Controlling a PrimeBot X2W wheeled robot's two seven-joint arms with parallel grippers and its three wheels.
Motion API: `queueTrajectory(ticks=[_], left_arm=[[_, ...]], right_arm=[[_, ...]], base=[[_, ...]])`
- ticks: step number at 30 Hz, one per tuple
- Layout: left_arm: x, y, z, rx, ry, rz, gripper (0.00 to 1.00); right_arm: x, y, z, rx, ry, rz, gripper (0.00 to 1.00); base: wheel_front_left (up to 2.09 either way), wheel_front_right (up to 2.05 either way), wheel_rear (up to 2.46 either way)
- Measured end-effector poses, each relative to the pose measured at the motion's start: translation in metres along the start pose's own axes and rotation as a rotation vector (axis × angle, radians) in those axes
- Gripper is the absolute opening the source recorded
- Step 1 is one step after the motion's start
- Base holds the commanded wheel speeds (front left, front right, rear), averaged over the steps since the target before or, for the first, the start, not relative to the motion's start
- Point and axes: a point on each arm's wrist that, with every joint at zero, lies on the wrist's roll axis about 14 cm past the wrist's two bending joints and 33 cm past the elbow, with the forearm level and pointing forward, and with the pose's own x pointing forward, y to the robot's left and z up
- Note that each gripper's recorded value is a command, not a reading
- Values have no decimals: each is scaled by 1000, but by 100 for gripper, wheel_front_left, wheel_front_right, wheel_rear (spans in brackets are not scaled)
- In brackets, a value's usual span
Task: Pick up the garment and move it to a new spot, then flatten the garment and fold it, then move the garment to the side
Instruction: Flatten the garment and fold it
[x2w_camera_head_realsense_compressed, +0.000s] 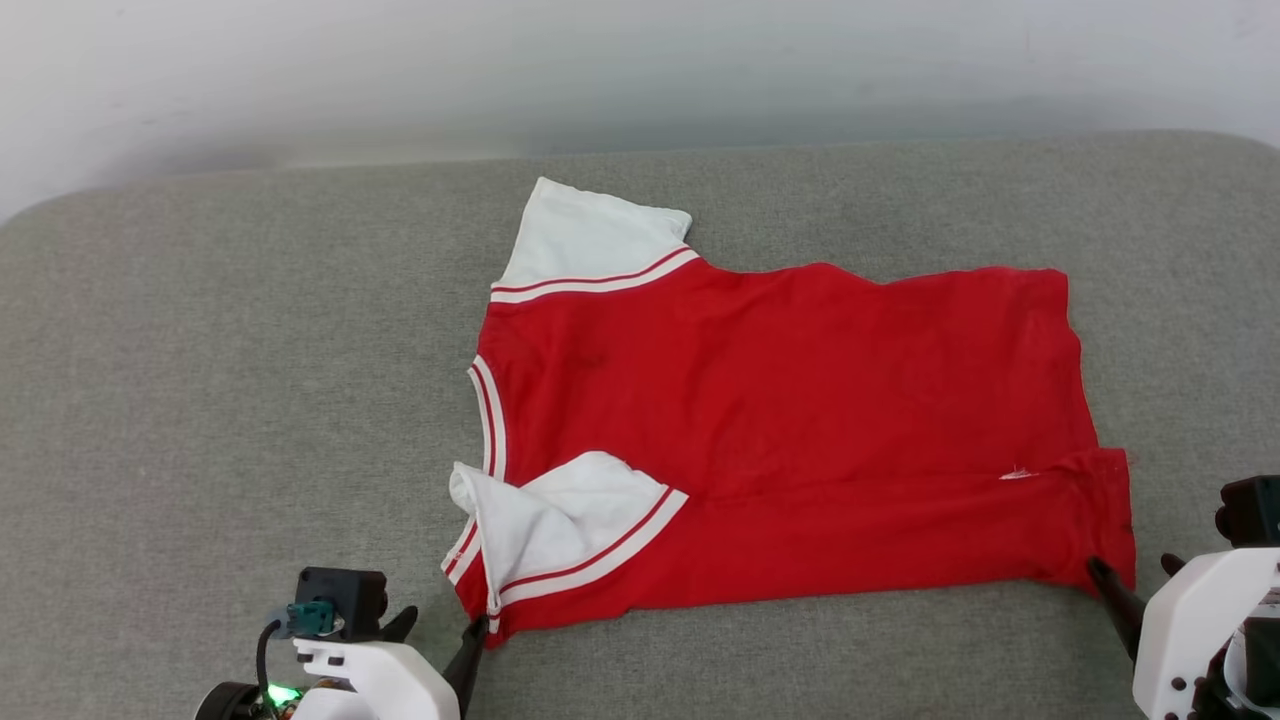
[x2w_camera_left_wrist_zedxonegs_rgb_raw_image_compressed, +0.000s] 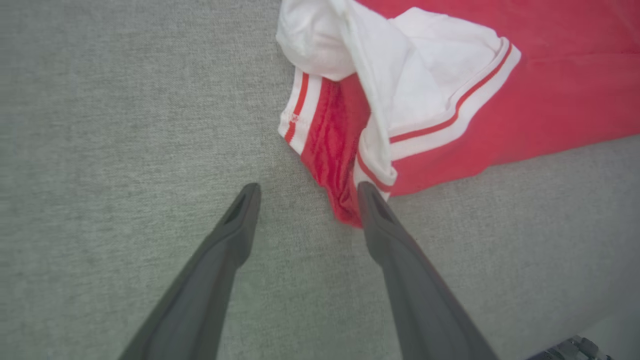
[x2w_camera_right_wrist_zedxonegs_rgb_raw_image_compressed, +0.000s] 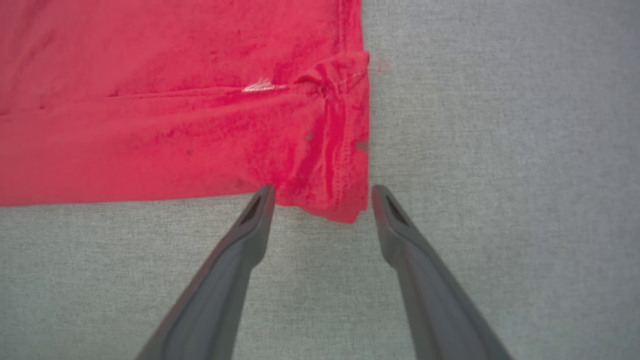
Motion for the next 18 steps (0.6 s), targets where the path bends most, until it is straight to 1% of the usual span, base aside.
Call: queueTrajectory(ticks=[3, 10, 14, 15, 18], left_arm=[[3, -3, 2, 4, 0, -6, 100], [1, 4, 18, 32, -46, 21, 100], [-3, -5, 27, 24, -72, -6, 100], [-5, -12, 27, 28, -58, -31, 100], [-5, -16, 21, 27, -23, -49, 100]], right_arm=[[-1, -1, 1, 3, -4, -5, 100], [-2, -3, -5, 15, 10, -9, 100], [-1, -3, -5, 17, 11, -9, 100], [-1, -3, -6, 17, 11, -9, 100], [1, -3, -6, 18, 15, -8, 100]], base=[[0, 0, 0], [0, 0, 0], [0, 0, 0], [0, 0, 0], [0, 0, 0]])
